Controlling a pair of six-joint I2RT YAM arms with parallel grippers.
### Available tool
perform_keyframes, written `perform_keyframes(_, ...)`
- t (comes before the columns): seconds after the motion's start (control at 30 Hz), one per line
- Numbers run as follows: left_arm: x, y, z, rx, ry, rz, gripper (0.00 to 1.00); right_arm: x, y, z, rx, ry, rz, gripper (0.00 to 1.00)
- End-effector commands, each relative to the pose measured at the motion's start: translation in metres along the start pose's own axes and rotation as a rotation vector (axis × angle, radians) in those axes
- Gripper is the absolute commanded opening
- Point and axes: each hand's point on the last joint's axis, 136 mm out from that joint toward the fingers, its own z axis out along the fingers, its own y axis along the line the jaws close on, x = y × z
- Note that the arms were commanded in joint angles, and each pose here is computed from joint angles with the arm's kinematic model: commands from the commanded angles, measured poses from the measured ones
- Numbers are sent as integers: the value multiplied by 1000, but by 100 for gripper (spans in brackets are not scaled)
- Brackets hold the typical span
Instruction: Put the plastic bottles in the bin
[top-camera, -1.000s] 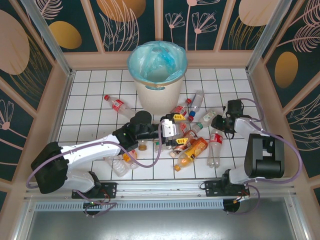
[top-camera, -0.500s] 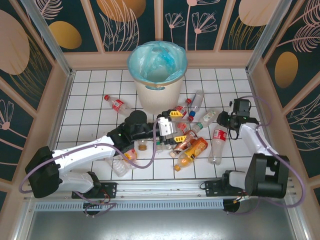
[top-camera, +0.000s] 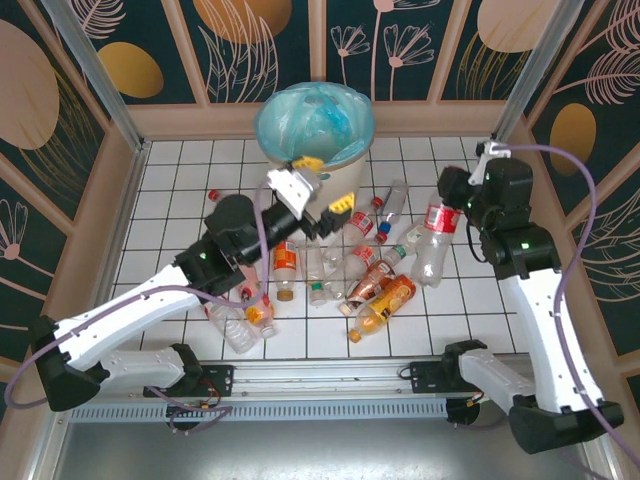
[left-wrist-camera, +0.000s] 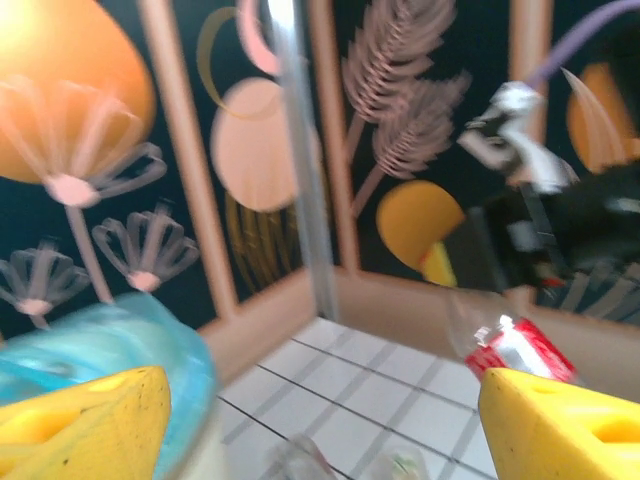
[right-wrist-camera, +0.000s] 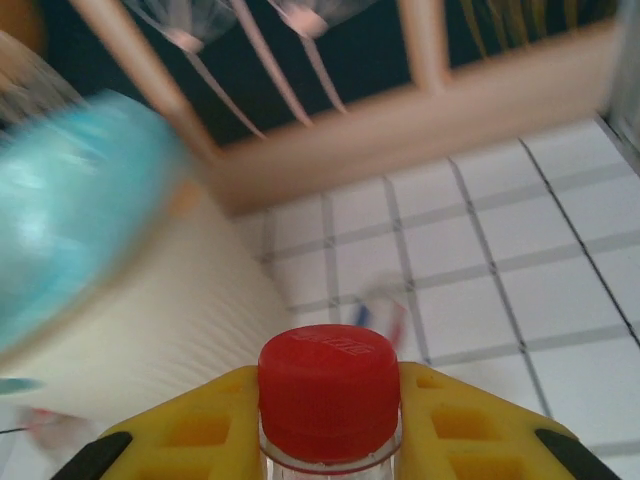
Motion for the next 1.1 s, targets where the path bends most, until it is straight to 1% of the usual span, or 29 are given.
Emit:
perform_keyframes(0.0, -40, 59, -11, -223, -28, -93, 80, -43, 40, -16, -50, -109, 16, 4)
perform_keyframes(0.07, -58, 83, -13, -275, -53, -127, 80, -67, 86, -19, -157, -167, -22, 4)
perform_keyframes(0.2, -80, 107, -9, -330, -58, -137, 79, -103, 176, -27, -308, -293, -160, 3)
perform_keyframes(0.27, -81, 121, -3, -322, -50, -193, 78, -124, 216, -33, -368, -374, -221, 3)
perform_keyframes(0.33, -76, 137, 0, -328, -48, -250, 77, -143, 245, -35, -418, -450, -254, 2)
perform_keyframes(0.43, -66, 163, 2, -325, -46, -336, 76, -162, 275, -22, -437, -551, -311, 1)
perform_keyframes(0.47, -62, 172, 1, -321, -47, -376, 76, -165, 281, -12, -410, -586, -332, 1)
perform_keyframes(0.57, -43, 195, -2, -326, -38, -444, 76, -162, 294, 25, -352, -638, -389, 0)
perform_keyframes(0.7, -7, 214, -6, -344, 2, -486, 75, -154, 302, 71, -336, -662, -401, 0)
perform_keyframes(0.83, 33, 218, -11, -361, 53, -467, 76, -136, 304, 124, -376, -623, -388, 0)
perform_keyframes(0.9, 48, 222, -17, -375, 59, -492, 77, -128, 302, 147, -368, -605, -371, 0)
perform_keyframes(1.07, 62, 229, -21, -408, 61, -490, 78, -93, 295, 196, -325, -559, -380, 2)
